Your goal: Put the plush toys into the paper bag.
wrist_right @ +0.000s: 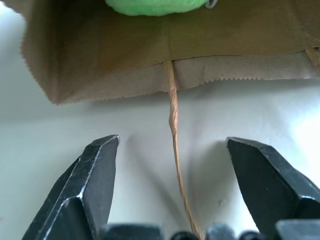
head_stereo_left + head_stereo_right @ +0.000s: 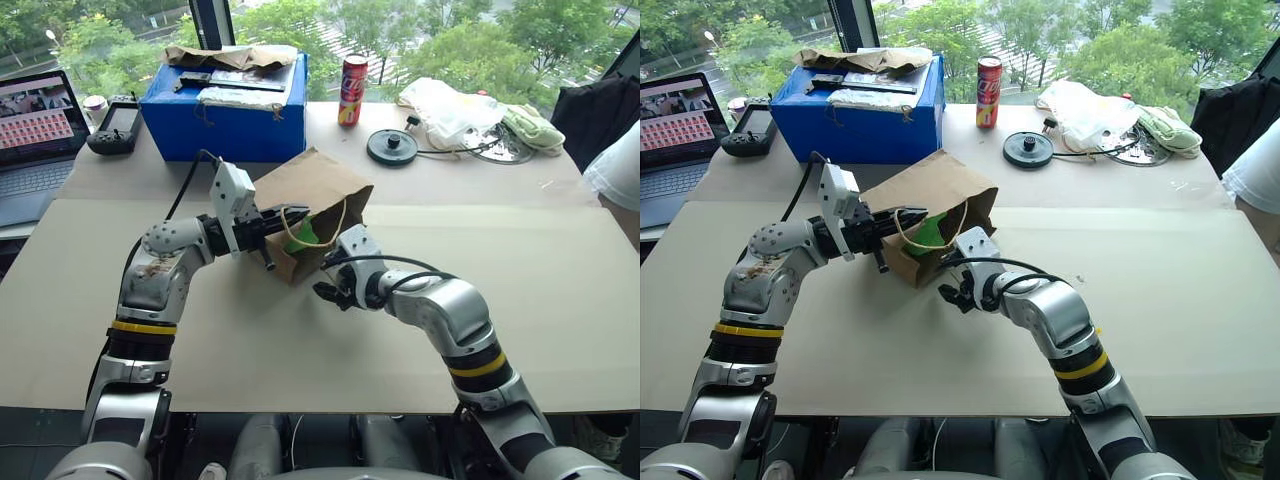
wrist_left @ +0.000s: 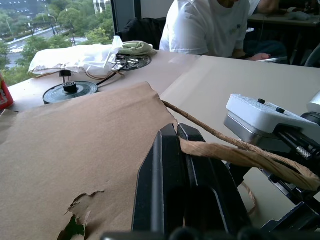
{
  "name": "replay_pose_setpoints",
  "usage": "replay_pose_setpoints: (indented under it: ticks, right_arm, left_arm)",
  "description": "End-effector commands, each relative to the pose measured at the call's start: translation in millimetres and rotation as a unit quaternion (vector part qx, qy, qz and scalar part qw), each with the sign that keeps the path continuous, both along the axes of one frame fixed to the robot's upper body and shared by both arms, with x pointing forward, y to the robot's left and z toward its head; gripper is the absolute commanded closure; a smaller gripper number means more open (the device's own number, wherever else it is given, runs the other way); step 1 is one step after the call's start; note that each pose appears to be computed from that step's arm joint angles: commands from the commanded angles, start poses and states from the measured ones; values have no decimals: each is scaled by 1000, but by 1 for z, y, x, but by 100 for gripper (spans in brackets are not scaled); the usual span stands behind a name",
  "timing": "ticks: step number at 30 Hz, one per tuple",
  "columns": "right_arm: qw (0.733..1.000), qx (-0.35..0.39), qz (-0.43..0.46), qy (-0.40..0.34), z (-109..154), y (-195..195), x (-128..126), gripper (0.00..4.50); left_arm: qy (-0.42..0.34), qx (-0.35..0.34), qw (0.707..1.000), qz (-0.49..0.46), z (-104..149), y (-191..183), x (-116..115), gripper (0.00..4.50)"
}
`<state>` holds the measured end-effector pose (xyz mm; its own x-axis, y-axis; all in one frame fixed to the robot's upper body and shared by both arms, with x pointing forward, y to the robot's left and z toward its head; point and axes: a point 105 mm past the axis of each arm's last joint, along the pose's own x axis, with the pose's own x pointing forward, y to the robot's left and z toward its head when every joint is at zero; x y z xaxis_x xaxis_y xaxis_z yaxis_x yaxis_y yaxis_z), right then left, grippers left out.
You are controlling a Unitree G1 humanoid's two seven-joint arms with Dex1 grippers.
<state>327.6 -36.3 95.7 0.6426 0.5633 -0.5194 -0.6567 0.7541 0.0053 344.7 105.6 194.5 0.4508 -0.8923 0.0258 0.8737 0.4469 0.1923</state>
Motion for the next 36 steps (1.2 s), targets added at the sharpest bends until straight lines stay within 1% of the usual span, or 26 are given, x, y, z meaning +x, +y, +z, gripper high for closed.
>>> replay_pose_setpoints:
  ticks: [1,3,5,8,12,17,19,22,24,26,28,30,32,36]
  right_arm:
    - [1000,4,11,-2,-2,6,-1,208]
    - [1000,4,11,-2,-3,6,-1,268]
    - [1000,2,9,-2,-4,4,-1,345]
    - [1000,7,5,-8,-1,2,0,443]
    - [999,30,3,-31,13,1,3,443]
    - [995,37,-14,-96,47,-20,10,443]
    - [992,36,-15,-123,63,-31,9,443]
    - [982,31,2,-185,104,-57,-1,443]
    - [977,34,12,-208,124,-66,-7,443]
    - [974,35,24,-223,137,-70,-12,443]
    - [966,6,44,-255,153,-74,-19,443]
    - [963,-13,39,-267,160,-78,-19,443]
    - [964,-12,39,-264,161,-74,-18,443]
    - [968,-20,52,-245,148,-62,-20,443]
  left_arm:
    - [-25,-2,1000,-1,13,1,-1,450]
    - [-25,-2,1000,-1,13,1,-1,450]
    - [-25,-2,1000,0,13,1,-1,450]
    - [-25,-2,1000,0,13,1,-1,450]
    - [-26,-4,1000,0,13,0,0,450]
    - [-30,-11,999,-4,16,-3,0,450]
    - [-34,-21,999,-8,20,-6,2,450]
    - [-49,-46,997,-32,36,-24,6,450]
    - [-56,-57,996,-46,44,-34,8,450]
    - [-60,-68,994,-57,50,-42,10,450]
    - [-68,-83,991,-76,57,-57,11,450]
    - [-65,-92,989,-91,54,-67,11,450]
    - [-54,-87,990,-97,41,-72,12,450]
    - [-44,-69,992,-97,24,-70,17,450]
